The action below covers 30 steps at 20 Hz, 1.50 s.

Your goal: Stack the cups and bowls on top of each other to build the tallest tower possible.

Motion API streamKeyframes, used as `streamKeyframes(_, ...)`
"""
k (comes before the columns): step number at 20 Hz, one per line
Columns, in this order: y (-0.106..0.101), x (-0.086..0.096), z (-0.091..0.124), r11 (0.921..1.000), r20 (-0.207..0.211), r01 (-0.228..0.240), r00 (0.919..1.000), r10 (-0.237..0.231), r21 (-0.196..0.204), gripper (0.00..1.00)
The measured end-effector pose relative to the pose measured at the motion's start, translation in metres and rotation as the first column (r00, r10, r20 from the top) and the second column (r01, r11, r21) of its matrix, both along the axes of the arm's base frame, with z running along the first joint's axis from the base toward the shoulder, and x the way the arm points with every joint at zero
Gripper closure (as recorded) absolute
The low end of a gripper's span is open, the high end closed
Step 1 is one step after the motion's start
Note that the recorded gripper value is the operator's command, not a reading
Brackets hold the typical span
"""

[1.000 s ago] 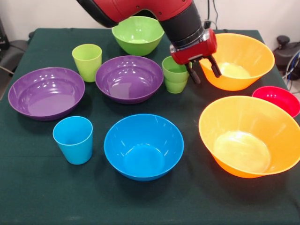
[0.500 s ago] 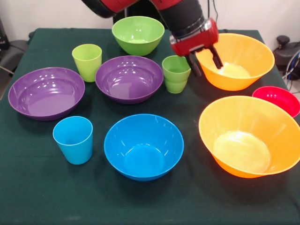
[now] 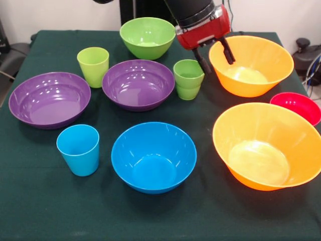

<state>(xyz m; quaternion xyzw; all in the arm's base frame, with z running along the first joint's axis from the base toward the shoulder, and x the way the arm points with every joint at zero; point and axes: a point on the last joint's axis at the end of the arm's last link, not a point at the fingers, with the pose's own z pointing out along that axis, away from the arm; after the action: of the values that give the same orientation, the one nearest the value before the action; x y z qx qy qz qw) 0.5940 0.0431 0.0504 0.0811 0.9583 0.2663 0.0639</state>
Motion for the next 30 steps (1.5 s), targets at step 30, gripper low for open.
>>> streamKeyframes(30, 0.084, 0.061, -0.069, 0.9981, -0.034, -0.05, 0.9981, 0.052, 0.035, 0.0)
